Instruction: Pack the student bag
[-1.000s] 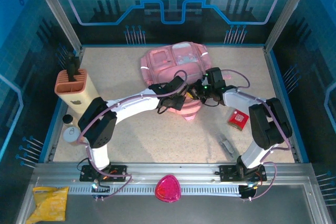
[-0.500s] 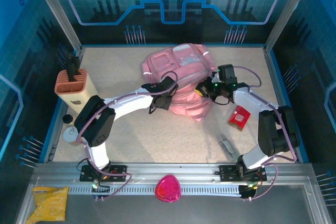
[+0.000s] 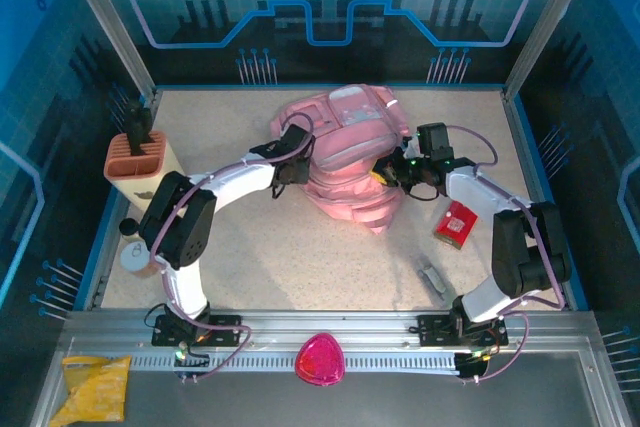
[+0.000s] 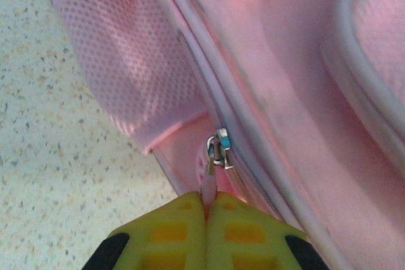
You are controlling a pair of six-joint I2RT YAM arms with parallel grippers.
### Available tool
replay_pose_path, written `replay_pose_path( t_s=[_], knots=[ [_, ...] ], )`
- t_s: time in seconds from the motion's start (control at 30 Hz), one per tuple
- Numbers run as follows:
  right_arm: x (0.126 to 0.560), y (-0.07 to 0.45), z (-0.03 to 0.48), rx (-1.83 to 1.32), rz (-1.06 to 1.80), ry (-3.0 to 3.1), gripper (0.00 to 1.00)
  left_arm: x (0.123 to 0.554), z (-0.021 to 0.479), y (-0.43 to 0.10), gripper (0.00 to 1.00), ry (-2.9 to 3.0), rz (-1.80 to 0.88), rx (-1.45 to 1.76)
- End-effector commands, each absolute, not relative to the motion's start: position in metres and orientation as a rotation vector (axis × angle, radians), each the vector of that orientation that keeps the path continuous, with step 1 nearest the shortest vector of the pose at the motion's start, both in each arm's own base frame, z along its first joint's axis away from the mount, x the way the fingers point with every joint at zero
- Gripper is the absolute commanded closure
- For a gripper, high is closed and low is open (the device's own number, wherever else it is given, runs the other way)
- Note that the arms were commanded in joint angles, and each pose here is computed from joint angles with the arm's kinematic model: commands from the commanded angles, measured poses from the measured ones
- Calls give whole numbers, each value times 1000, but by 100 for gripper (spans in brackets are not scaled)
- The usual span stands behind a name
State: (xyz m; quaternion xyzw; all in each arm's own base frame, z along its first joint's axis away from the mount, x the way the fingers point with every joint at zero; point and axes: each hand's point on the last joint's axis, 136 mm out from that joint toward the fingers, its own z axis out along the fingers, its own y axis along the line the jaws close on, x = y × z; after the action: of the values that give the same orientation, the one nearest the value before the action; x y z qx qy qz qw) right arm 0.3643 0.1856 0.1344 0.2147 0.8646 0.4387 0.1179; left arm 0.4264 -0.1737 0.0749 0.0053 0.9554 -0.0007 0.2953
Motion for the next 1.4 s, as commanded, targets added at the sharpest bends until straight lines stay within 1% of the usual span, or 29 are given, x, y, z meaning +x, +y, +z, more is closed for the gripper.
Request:
replay_pose_path(
  t_s=[0.0, 0.13, 0.27, 0.43, 0.47, 0.53, 0.6, 0.7, 0.8, 0.97, 1.1, 1.13, 1.27, 1.37],
  knots=[
    [361, 195, 136, 553, 1323, 2527, 100, 459, 82, -144, 100, 2481, -11, -162],
    [358, 205, 141, 531, 1344, 2518, 100, 472, 85, -140, 100, 2467, -56, -182],
    [359, 208, 148, 539, 1370, 2478, 100, 479, 77, -134, 100, 2507, -75, -200],
    [360, 213, 153, 520, 1387, 2455, 100, 468, 81, -148, 100, 2515, -200, -154],
    [359, 215, 153, 516, 1393, 2454, 96, 464, 84, -152, 97, 2526, -234, -145],
    [359, 218, 153, 507, 1402, 2455, 83, 455, 90, -158, 87, 2540, -294, -133],
    [357, 217, 155, 492, 1398, 2450, 69, 443, 97, -161, 74, 2554, -333, -135],
    [351, 208, 158, 479, 1338, 2443, 52, 425, 110, -164, 66, 2556, -378, -144],
    [342, 195, 160, 458, 1237, 2457, 41, 407, 118, -169, 58, 2554, -425, -157],
    [322, 146, 161, 452, 901, 2494, 26, 376, 129, -196, 51, 2548, -568, -150],
    [305, 94, 163, 532, 678, 2481, 17, 349, 138, -238, 47, 2531, -673, -89],
    [295, 82, 153, 560, 625, 2503, 15, 344, 140, -247, 45, 2524, -689, -74],
    [272, 30, 139, 718, 434, 2505, 9, 323, 147, -288, 43, 2502, -797, -34],
    [262, 5, 127, 844, 415, 2482, 6, 312, 146, -307, 42, 2490, -855, -49]
  ],
)
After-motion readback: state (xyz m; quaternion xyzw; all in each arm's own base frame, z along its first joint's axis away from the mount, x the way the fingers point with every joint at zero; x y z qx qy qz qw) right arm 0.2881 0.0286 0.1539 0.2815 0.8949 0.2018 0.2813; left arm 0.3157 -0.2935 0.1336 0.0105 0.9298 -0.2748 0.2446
